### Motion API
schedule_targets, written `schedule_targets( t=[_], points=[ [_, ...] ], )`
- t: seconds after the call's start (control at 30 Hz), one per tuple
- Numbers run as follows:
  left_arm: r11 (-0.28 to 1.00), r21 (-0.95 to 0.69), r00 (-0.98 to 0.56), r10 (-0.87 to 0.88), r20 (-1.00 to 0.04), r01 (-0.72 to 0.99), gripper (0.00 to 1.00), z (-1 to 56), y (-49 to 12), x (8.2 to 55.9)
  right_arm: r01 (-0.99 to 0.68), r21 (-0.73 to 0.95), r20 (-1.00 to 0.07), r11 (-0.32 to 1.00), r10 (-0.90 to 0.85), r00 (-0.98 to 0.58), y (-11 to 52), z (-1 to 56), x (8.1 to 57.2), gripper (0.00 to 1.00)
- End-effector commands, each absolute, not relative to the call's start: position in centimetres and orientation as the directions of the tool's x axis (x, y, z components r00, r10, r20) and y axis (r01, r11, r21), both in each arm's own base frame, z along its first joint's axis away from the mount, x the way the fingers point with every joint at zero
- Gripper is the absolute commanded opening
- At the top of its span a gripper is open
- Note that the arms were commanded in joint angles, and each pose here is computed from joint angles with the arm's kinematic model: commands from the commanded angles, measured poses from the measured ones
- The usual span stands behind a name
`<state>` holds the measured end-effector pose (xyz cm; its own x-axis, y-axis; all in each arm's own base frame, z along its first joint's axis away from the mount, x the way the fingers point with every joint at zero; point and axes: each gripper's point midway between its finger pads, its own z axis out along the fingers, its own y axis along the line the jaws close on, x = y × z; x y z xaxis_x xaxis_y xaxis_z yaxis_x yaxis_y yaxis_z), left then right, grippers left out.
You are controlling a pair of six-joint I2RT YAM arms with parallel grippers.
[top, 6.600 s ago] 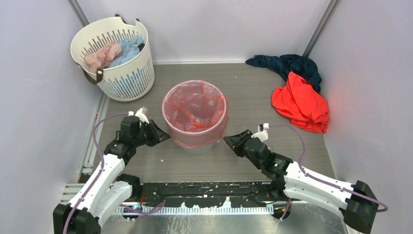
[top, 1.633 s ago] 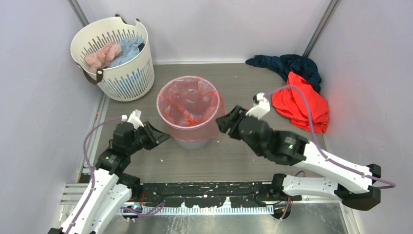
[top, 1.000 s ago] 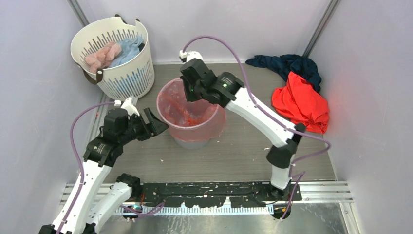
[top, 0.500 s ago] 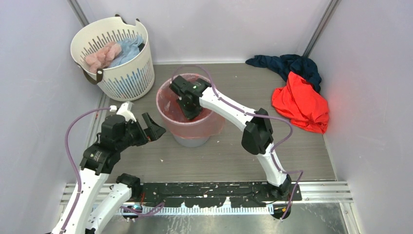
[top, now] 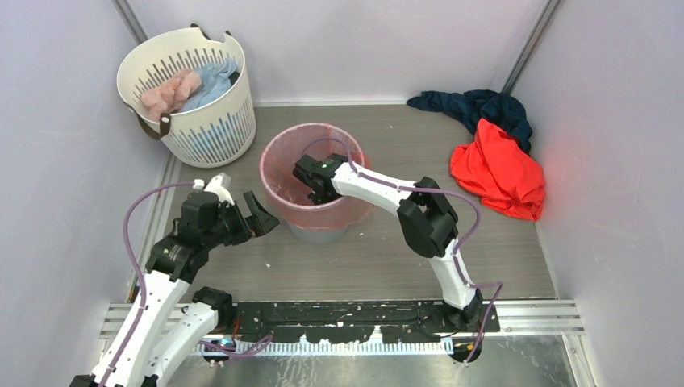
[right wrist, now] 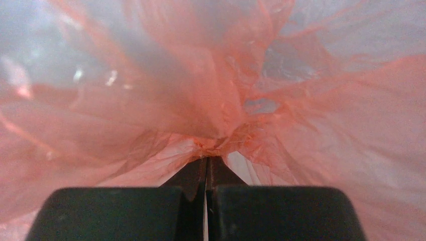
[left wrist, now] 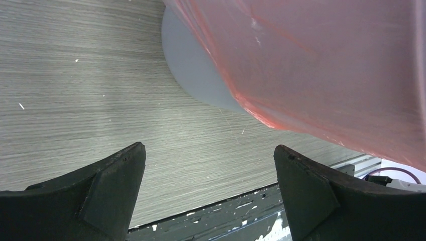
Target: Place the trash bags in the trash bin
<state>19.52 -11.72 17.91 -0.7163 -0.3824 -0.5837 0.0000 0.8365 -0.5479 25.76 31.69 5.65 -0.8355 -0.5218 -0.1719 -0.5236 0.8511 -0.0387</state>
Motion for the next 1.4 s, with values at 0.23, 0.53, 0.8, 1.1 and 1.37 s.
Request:
schedule_targets(
  t=[0.23,0.53,0.8,1.1,1.37],
  points=[
    [0.806,-0.589,-0.682,-0.405,-0.609,0.048,1.0,18.0,-13.4,23.1,-0.457,-0.033,-0.178,0.889,-0.456,-0.872,28.9,7.0,24.5,0.01],
    [0.764,-0.639,-0.656,-0.437,-0.615,0.09,1.0,20.9,-14.4,23.8,-0.425,-0.002,-0.157,0.905,-0.42,-0.894,27.2,7.1,22.6,0.01],
    [0.745,-0.662,-0.629,-0.474,-0.617,0.088,1.0,21.8,-14.5,24.4,-0.412,0.029,-0.15,0.911,-0.403,-0.903,27.6,6.3,22.1,0.01],
    [0.684,-0.727,-0.629,-0.538,-0.56,0.062,0.88,18.4,-15.9,26.8,-0.408,0.059,-0.164,0.911,-0.394,-0.904,28.3,6.9,22.0,0.01],
    [0.654,-0.756,-0.627,-0.575,-0.526,0.034,0.67,16.0,-16.3,27.6,-0.415,0.067,-0.167,0.907,-0.4,-0.901,29.2,6.5,22.0,0.01]
  ],
)
